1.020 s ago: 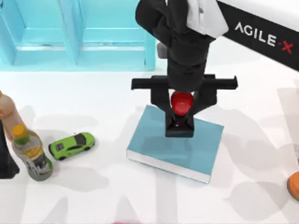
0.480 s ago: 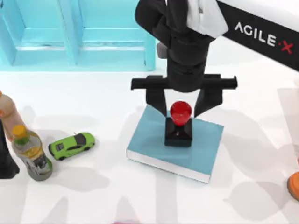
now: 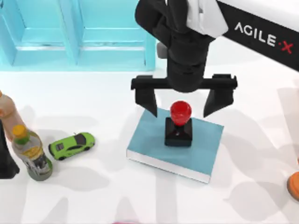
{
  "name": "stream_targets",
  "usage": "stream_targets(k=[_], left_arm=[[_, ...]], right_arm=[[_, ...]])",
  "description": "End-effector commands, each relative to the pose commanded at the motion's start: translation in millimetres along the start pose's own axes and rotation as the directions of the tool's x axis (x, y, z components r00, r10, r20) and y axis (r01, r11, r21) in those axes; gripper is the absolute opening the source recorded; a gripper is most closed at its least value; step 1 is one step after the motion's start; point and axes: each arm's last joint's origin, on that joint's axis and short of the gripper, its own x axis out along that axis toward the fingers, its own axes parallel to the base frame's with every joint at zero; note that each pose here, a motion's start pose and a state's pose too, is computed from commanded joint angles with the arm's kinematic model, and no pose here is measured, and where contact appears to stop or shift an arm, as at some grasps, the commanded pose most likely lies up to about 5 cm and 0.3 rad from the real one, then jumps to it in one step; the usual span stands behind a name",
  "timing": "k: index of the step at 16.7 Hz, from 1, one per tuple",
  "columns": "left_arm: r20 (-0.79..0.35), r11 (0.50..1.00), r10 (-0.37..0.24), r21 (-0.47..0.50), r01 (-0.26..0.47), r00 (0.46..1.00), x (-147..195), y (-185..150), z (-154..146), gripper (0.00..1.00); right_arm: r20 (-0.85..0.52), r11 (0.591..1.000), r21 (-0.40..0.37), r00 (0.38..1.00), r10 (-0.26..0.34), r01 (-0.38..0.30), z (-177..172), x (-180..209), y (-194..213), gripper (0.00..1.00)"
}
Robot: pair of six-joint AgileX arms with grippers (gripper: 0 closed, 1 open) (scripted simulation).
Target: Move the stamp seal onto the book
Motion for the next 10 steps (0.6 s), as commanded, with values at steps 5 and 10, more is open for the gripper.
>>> stream_targets(k=[5,10], left_arm=[[0.0,1.0,0.0,0.0,0.0,1.0,0,0,0,1.0],[0.0,1.0,0.0,0.0,0.0,1.0,0,0,0,1.0]], right_arm=[[-0.006,1.0,-0.001,1.0,-0.002,0.002,0,-2,0,1.0],[0.001,1.0,0.0,1.0,0.0,0.0,0,-28,0,1.0]])
